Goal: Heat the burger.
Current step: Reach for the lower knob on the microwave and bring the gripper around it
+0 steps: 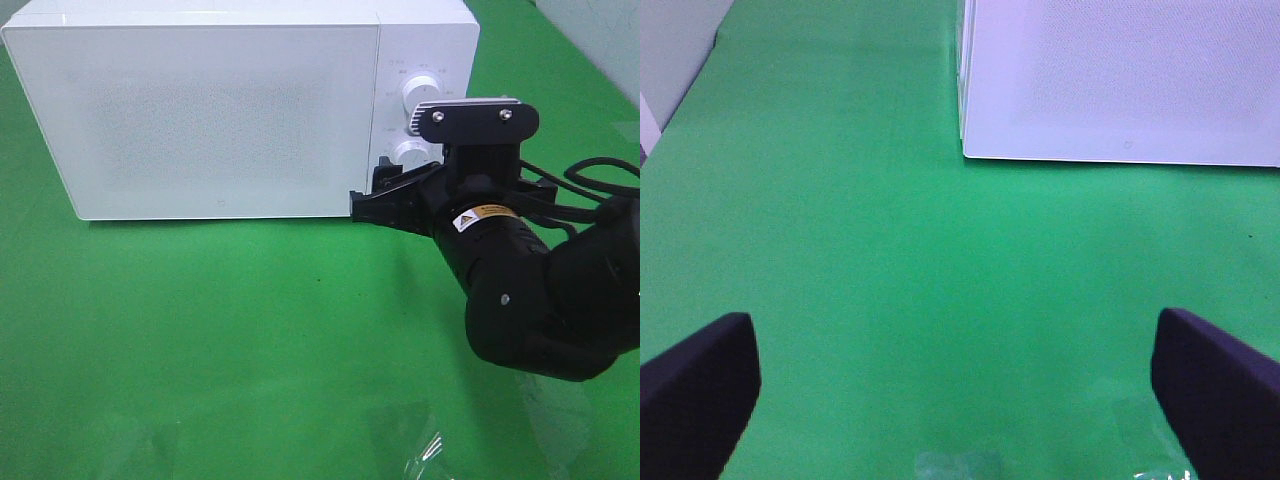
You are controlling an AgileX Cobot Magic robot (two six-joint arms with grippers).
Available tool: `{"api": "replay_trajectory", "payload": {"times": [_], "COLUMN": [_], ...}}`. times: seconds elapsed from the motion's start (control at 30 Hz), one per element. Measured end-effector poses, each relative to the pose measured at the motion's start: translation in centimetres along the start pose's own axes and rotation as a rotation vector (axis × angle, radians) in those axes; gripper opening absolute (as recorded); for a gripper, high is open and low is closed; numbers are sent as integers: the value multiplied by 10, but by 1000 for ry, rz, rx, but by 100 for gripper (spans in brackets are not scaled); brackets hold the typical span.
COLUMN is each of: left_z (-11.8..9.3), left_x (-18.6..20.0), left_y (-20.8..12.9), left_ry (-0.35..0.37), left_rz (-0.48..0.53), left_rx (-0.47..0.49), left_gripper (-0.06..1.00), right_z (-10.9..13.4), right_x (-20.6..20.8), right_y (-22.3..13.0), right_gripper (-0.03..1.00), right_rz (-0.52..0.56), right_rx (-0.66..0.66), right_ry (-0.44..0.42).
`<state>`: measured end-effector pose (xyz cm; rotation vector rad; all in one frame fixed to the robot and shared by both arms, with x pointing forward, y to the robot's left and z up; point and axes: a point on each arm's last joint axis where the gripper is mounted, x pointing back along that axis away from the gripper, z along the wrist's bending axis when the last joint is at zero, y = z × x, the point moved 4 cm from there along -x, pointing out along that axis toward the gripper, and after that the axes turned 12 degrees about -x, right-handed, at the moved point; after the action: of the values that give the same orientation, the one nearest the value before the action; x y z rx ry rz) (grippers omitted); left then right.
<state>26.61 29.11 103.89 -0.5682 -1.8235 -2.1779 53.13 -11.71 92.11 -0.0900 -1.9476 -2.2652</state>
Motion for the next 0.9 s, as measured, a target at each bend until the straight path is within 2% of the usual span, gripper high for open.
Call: {"api": "replay_trajectory", "payload": {"times": [0.37, 0.9], "left_z": [0, 0], "left_x": [0, 0], "left_y": [0, 0], "left_ry": [0, 0], "left_rz": [0, 0], "left_rx": [0, 0], "left_gripper": [98, 98], "right_z": [4, -6], "right_x": [-30, -65], "right_y": [-11, -21], "right_gripper": [76, 76], "right_rz": [-2, 2], "right_rx": [-33, -41], "right_ry": [-12, -45]}}
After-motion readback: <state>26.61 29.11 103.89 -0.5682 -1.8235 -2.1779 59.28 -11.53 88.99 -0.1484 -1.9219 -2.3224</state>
